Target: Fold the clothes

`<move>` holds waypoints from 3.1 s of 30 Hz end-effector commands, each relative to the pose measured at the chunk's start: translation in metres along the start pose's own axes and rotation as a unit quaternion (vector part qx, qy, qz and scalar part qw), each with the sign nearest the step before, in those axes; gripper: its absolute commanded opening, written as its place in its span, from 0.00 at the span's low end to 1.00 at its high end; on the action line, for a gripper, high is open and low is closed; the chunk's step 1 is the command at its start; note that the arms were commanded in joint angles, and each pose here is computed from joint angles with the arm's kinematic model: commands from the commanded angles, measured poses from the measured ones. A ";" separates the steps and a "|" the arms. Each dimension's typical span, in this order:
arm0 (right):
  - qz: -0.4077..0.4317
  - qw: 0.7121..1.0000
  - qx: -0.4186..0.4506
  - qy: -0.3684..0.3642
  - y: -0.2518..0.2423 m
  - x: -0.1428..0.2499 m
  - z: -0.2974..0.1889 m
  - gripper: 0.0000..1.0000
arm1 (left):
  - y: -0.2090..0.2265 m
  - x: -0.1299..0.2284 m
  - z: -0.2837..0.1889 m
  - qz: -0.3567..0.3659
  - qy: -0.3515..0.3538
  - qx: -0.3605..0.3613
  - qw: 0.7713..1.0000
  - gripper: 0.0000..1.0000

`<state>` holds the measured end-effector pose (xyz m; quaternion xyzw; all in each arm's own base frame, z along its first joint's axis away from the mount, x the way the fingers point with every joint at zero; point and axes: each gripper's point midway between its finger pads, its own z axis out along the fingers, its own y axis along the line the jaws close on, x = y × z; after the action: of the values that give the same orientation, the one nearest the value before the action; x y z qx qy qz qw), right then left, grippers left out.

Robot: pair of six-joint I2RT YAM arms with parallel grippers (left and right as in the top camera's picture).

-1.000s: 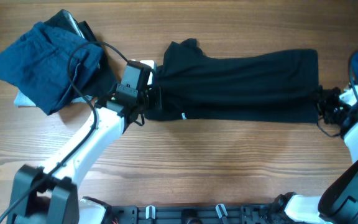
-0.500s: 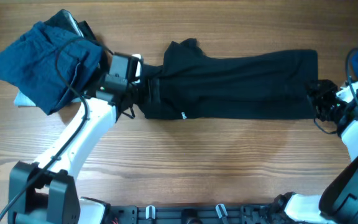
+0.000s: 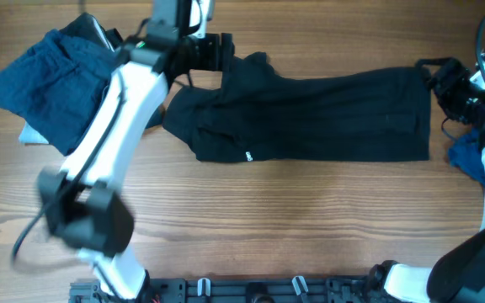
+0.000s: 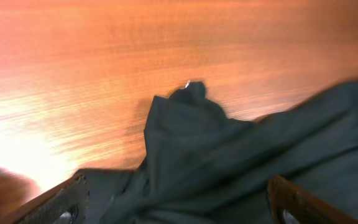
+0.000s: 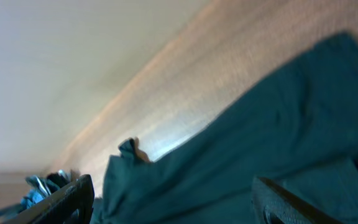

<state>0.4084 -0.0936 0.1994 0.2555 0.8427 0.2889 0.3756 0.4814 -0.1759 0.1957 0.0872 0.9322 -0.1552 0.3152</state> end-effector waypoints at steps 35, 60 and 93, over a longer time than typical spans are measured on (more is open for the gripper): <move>-0.057 0.992 0.109 0.031 -0.071 0.011 0.056 0.65 | 0.012 0.055 0.110 0.061 0.138 -0.005 0.988 0.04; -0.151 0.956 0.246 0.047 -0.155 0.004 0.175 0.72 | 0.037 0.088 0.095 0.057 0.211 -0.070 0.973 0.28; -0.127 0.976 0.168 0.052 -0.032 -0.020 0.081 0.04 | 0.005 0.103 0.176 0.089 0.178 0.072 0.977 0.34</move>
<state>0.4731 -0.1103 0.1160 0.1983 0.9308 0.0968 0.2912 0.5100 -0.2118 0.0194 0.1858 0.9568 -0.1409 0.1735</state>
